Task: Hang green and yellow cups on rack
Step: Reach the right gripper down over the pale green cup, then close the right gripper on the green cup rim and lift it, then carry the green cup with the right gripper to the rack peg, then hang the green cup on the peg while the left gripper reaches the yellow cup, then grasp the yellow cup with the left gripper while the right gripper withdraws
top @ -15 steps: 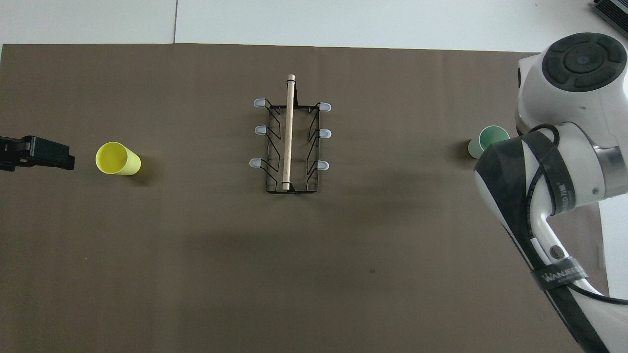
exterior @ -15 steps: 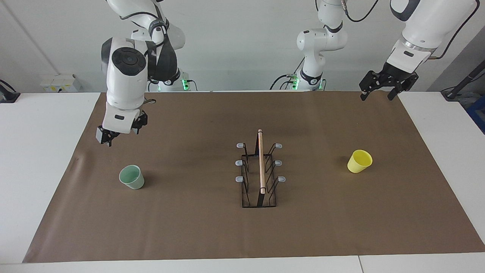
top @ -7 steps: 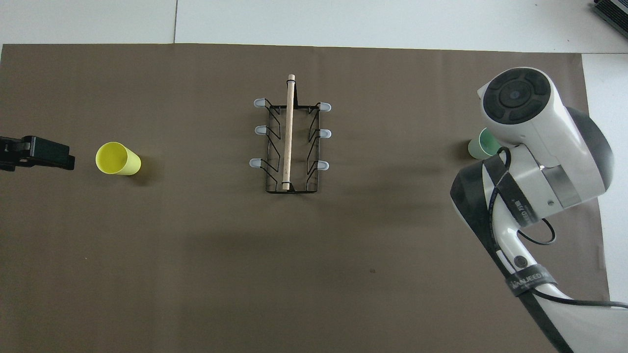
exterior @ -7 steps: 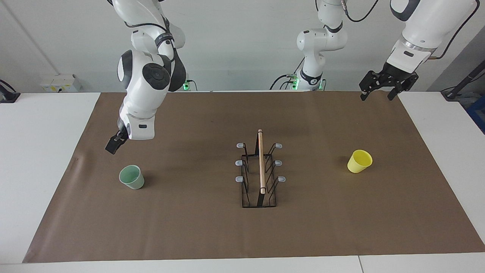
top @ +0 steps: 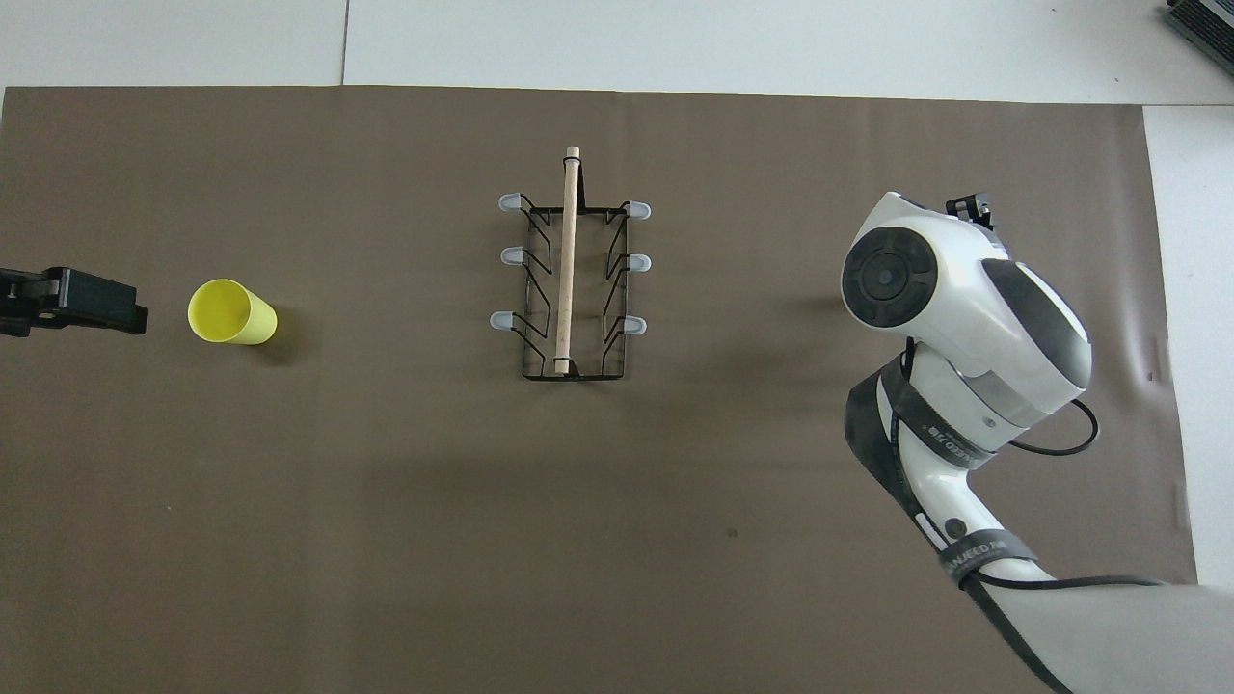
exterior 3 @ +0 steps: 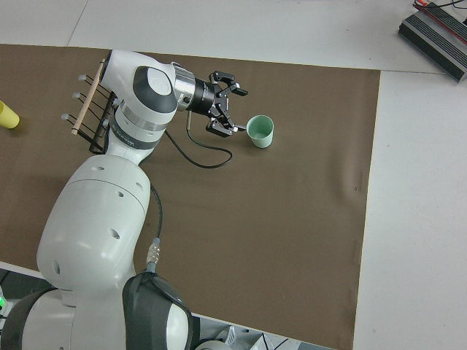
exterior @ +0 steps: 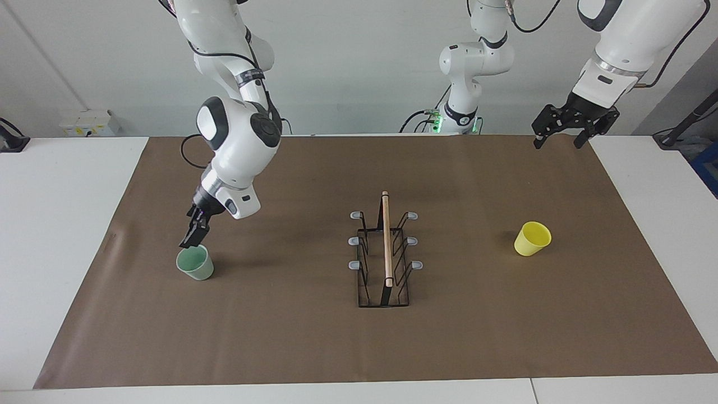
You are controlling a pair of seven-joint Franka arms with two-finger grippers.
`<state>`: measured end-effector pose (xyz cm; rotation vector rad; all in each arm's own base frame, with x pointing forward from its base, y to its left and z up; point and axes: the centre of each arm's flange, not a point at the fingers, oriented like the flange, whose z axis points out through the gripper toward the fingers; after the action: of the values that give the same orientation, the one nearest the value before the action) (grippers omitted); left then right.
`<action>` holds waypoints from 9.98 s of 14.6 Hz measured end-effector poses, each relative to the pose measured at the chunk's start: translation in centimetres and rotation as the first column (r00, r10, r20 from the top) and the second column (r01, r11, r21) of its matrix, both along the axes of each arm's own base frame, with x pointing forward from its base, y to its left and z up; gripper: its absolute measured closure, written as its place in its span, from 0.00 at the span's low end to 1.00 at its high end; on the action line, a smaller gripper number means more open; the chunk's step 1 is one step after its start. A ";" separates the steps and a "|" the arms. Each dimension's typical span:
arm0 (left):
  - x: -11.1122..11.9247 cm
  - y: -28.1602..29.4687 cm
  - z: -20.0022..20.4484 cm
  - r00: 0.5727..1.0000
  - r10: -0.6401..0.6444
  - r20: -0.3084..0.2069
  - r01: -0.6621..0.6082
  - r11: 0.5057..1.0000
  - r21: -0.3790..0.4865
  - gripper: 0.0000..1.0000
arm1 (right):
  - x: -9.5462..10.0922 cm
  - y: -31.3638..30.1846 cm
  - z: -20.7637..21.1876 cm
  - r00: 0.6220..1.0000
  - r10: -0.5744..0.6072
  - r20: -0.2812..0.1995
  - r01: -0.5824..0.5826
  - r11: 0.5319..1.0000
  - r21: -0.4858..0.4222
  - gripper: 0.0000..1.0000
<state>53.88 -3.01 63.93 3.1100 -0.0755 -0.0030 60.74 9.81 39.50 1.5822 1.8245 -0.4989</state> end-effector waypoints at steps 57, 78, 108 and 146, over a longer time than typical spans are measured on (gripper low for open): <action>0.0 0.0 0.0 1.000 0.000 0.000 0.000 1.000 0.000 0.00 | -1.5 -2.4 -13.1 0.985 0.165 0.054 -0.154 0.974 -0.165 0.32; -0.1 0.5 0.0 1.000 0.009 -0.007 -0.009 1.000 0.000 0.00 | -1.6 6.9 7.8 0.750 -0.587 -0.306 0.474 0.153 0.867 0.32; 8.6 24.8 -21.6 0.188 0.803 -0.566 -0.982 0.146 -0.118 0.00 | -8.7 16.6 -2.7 0.721 -0.501 -0.478 0.050 -0.651 0.758 0.32; -5.0 14.3 -41.0 -0.289 0.412 -0.864 -0.723 -0.686 -0.085 0.00 | -14.0 17.8 -9.1 0.551 -0.706 -0.445 0.157 -0.436 0.886 0.00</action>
<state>48.87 11.33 22.88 0.9071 1.8968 -0.3425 46.75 27.60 30.36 3.2562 0.5891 1.4169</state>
